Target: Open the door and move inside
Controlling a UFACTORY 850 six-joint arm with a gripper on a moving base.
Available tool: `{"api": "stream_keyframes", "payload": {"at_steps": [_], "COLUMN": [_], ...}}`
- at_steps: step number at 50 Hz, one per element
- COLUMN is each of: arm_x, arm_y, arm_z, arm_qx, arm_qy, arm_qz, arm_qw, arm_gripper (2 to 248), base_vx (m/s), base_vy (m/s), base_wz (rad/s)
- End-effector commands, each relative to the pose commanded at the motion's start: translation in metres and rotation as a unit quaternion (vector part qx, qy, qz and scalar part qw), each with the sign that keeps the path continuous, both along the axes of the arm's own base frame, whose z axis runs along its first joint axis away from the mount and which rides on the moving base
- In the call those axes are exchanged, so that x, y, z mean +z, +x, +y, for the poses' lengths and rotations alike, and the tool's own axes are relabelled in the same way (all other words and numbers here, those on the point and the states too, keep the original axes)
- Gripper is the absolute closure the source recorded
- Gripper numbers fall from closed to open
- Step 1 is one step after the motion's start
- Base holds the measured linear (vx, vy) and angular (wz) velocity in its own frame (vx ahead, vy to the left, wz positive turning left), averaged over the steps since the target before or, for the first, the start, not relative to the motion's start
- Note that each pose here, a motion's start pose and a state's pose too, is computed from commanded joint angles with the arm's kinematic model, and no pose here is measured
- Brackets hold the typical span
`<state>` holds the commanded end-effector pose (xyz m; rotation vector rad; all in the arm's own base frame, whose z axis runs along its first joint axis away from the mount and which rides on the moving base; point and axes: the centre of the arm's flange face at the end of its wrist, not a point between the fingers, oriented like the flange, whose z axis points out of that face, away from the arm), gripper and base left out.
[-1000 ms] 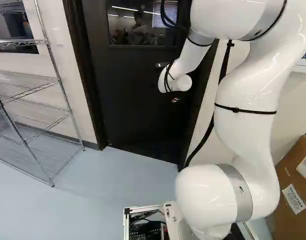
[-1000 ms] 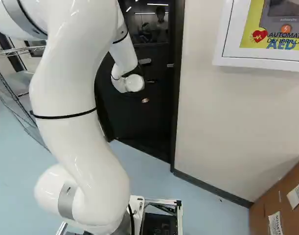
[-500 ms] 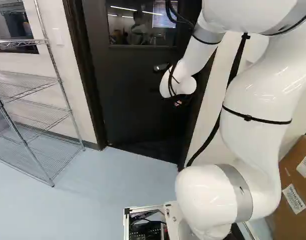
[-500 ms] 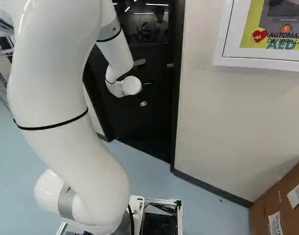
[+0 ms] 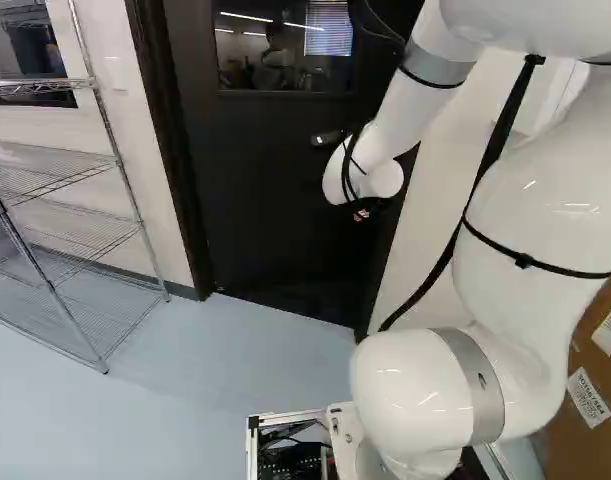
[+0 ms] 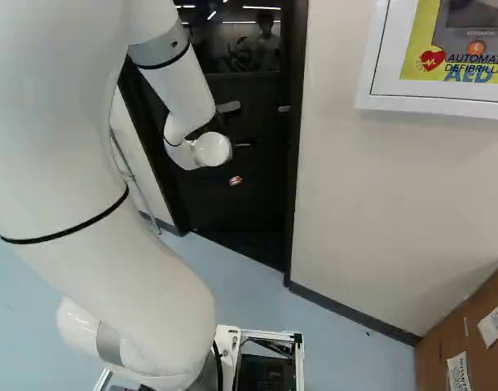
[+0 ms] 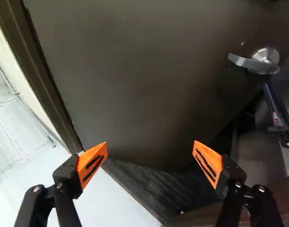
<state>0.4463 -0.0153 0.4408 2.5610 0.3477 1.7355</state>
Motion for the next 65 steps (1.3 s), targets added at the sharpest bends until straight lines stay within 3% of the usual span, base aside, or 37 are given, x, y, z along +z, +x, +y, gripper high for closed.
{"api": "stream_keyframes", "payload": {"at_steps": [20, 65], "arm_x": [0.0, 0.0], "arm_y": [-0.038, -0.041], "arm_z": [-0.006, -0.007], "arm_qx": [-0.066, -0.07], "arm_qy": [0.041, 0.044], "arm_qz": [-0.003, -0.003], "arm_qw": [0.997, 0.9966], "arm_gripper": [3, 3], "base_vx": [0.0, 0.006], "base_vy": [0.0, 0.003], "base_wz": [0.0, -0.001]}}
